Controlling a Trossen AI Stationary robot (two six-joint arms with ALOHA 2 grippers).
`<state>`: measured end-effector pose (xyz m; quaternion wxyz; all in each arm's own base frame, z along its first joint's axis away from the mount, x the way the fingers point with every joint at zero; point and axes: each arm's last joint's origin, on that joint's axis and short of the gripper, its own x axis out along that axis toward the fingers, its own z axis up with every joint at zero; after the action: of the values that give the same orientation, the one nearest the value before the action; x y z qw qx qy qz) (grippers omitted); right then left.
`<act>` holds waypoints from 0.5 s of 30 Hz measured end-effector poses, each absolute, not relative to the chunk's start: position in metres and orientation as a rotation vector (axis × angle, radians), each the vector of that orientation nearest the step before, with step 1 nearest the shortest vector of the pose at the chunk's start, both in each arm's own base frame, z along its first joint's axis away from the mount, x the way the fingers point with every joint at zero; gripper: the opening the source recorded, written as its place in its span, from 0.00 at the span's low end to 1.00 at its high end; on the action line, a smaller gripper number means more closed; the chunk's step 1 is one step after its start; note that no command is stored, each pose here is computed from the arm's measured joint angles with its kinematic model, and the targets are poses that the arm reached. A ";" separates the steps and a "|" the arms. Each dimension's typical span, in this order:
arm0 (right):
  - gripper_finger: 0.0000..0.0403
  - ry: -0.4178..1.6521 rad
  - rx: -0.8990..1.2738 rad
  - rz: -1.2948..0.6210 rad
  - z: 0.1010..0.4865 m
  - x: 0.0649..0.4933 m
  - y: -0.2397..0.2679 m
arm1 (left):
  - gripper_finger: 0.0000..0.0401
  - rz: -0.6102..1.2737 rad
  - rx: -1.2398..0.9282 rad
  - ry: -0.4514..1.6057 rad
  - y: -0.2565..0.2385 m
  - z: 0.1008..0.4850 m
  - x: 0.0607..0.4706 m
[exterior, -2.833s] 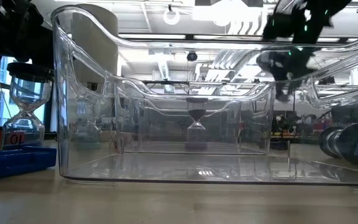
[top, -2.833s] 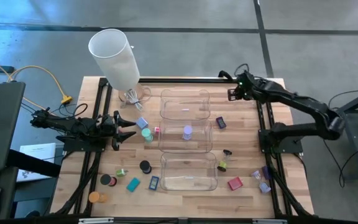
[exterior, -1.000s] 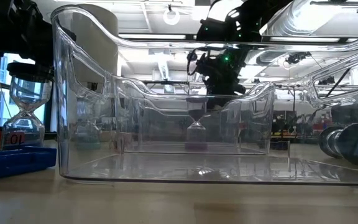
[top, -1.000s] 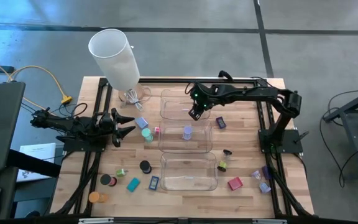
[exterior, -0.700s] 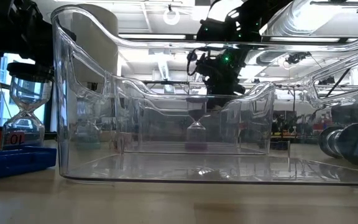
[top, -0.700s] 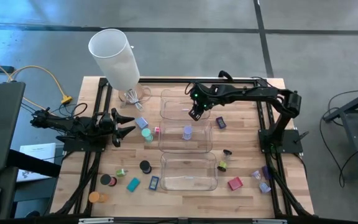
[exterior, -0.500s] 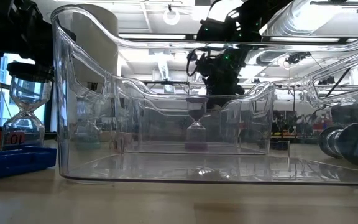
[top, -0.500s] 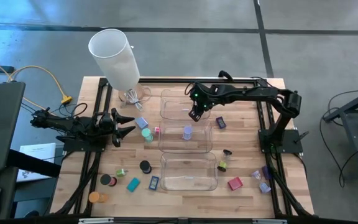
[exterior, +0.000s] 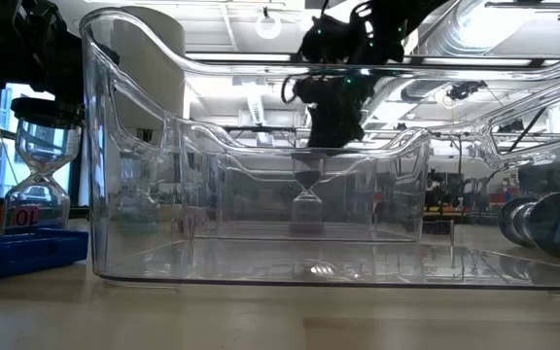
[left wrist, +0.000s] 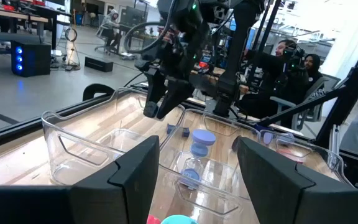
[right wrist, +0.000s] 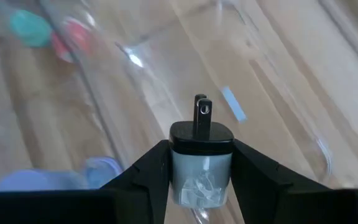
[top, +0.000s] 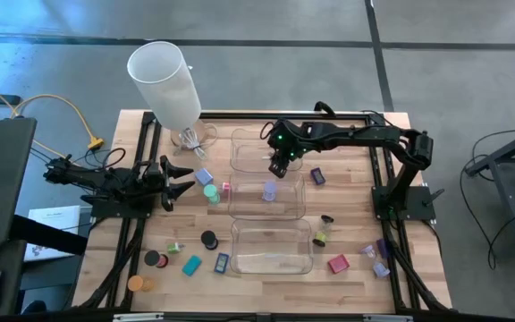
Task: Pick & Place Office items
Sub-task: Put the white charger adapter into the top transparent bin
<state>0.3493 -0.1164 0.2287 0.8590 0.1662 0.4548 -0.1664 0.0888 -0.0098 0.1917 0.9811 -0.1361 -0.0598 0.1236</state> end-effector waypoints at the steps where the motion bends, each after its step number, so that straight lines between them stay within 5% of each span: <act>1: 0.34 0.945 0.339 -0.344 0.232 0.351 -0.117 | 0.53 0.248 -0.274 -0.120 -0.010 0.192 0.089; 15: 0.34 1.101 0.270 -0.311 0.263 0.386 -0.133 | 0.53 0.248 -0.281 -0.121 -0.010 0.192 0.089</act>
<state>0.3858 -0.1327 0.2629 0.8323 0.1276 0.5191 -0.1468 0.0888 -0.0098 0.1917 0.9807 -0.1396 -0.0600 0.1231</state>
